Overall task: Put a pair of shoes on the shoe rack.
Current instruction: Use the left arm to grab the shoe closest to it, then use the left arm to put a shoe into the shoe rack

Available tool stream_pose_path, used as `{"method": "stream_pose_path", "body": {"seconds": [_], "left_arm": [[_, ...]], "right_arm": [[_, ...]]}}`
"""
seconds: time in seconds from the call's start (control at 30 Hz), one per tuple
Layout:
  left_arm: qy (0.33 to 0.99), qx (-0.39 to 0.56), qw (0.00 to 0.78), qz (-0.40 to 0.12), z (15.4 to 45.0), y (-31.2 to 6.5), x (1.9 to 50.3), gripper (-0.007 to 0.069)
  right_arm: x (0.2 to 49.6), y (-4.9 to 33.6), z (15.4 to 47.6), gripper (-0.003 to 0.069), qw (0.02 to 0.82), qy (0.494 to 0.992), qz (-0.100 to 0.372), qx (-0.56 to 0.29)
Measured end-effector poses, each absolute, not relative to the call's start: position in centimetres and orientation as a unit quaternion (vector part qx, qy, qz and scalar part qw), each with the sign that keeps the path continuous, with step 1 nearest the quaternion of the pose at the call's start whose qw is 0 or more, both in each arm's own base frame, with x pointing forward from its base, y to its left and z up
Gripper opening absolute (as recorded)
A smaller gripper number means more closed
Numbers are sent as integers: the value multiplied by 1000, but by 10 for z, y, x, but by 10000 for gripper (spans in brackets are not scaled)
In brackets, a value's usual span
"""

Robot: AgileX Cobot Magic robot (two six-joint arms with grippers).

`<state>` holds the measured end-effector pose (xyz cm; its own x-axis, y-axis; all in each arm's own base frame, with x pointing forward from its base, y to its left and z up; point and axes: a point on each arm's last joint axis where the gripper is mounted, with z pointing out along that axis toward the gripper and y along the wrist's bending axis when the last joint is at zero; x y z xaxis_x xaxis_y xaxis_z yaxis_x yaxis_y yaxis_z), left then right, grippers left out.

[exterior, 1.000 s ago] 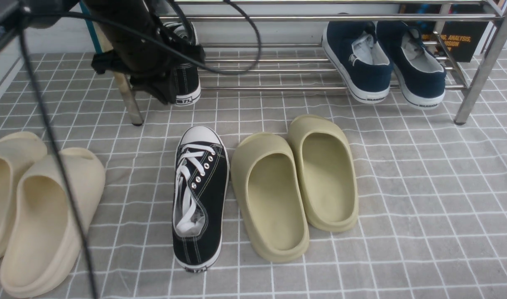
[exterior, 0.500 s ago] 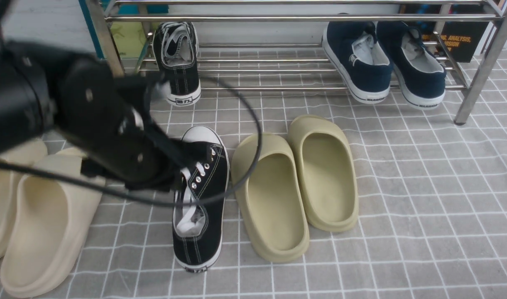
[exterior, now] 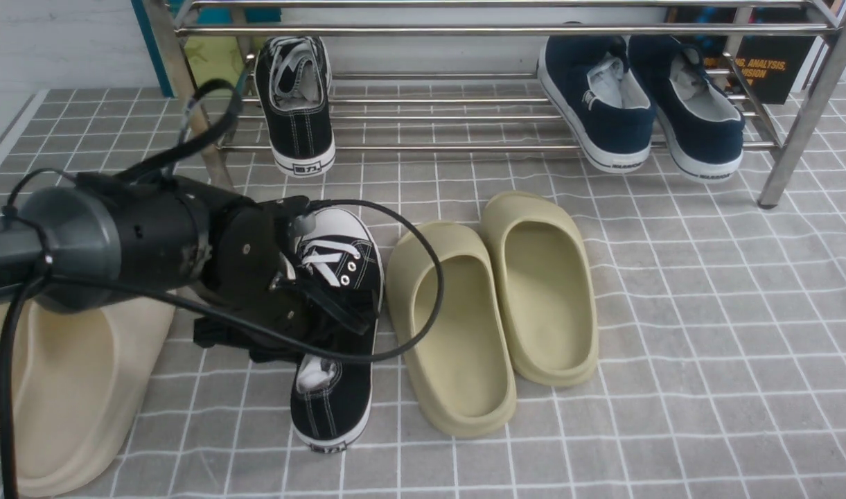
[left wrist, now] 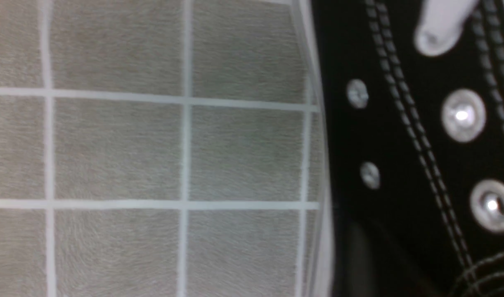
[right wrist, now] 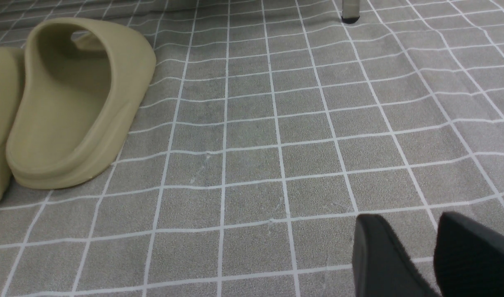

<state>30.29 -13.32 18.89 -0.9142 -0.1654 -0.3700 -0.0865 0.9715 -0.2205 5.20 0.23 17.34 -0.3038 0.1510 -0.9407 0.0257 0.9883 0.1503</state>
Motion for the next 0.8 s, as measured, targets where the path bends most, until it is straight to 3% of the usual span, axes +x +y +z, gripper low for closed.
{"method": "stream_pose_path", "body": {"seconds": [0.03, 0.1, 0.43, 0.53, 0.8], "left_arm": [[973, -63, 197, -98, 189, -133, 303, 45], [973, -60, 202, -96, 191, -132, 302, 4], [971, -40, 215, -95, 257, -126, 289, 11], [972, 1, 215, -99, 282, -135, 304, 11], [960, 44, 241, -135, 305, -167, 361, 11]], "right_arm": [[52, 2, 173, 239, 587, 806, 53, 55], [52, 2, 173, 239, 587, 806, 53, 55], [52, 2, 173, 239, 587, 806, 53, 55], [52, 2, 173, 239, 587, 806, 53, 55], [52, 2, 173, 239, 587, 806, 53, 55]]}}
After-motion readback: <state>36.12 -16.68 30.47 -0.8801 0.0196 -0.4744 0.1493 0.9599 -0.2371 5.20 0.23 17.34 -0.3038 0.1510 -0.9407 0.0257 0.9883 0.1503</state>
